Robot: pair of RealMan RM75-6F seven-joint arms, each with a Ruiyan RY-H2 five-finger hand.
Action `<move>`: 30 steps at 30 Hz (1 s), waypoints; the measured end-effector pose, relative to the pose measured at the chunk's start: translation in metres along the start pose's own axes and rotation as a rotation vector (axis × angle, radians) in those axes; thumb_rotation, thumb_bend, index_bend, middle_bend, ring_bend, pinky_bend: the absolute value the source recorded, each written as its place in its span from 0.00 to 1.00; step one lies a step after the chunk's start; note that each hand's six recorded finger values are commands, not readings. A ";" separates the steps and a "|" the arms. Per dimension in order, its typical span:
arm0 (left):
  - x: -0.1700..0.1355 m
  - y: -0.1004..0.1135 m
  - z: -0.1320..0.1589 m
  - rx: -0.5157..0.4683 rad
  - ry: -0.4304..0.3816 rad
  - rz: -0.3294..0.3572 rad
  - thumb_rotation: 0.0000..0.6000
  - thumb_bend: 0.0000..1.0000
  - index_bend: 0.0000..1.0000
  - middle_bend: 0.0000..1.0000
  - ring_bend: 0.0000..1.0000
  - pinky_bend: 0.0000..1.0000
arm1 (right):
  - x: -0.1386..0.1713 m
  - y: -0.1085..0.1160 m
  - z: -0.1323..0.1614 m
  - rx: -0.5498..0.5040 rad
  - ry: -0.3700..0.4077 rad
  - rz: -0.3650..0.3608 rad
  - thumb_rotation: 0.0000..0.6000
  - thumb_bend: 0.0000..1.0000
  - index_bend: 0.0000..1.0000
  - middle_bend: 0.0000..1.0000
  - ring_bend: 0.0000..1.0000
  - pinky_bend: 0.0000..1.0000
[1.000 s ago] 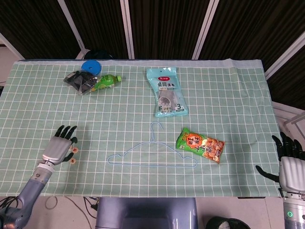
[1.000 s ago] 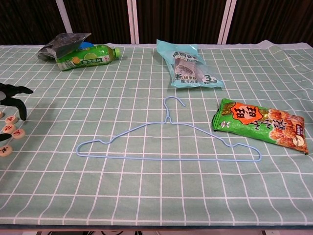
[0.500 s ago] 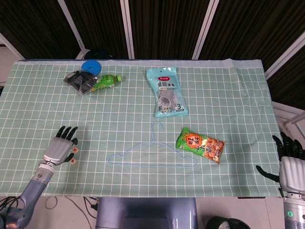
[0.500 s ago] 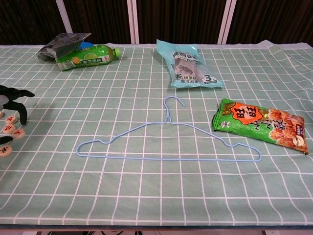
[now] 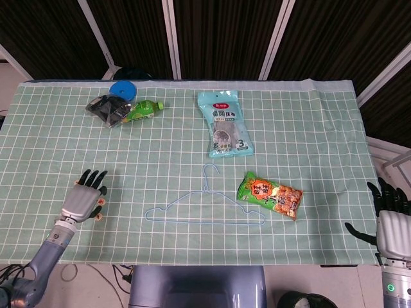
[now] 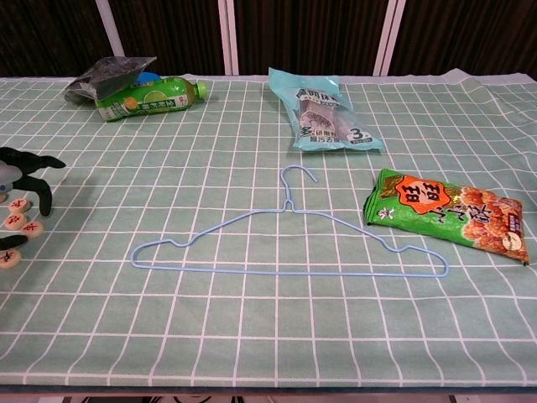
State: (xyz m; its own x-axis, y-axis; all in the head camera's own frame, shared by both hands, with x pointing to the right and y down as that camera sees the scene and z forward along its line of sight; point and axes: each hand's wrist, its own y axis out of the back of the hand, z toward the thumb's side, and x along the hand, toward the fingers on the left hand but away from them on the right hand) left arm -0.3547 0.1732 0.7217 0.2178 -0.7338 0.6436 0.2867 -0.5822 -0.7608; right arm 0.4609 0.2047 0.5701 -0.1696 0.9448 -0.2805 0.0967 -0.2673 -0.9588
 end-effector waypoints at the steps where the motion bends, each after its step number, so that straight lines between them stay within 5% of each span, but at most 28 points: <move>1: 0.000 0.000 0.001 0.000 -0.001 -0.001 1.00 0.28 0.44 0.04 0.00 0.02 | 0.000 0.000 0.000 0.000 -0.001 0.000 1.00 0.20 0.10 0.03 0.06 0.00; 30: 0.001 0.000 0.002 0.014 0.000 0.000 1.00 0.32 0.50 0.07 0.00 0.02 | 0.000 0.001 -0.001 0.007 -0.013 -0.007 1.00 0.20 0.10 0.03 0.06 0.00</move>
State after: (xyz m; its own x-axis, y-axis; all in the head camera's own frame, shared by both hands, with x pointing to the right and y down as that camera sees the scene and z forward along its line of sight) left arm -0.3521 0.1729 0.7226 0.2178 -0.7341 0.6432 0.3000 -0.5767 -0.7598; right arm 0.4623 0.2044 0.5695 -0.1832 0.9440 -0.2744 0.0886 -0.2621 -0.9610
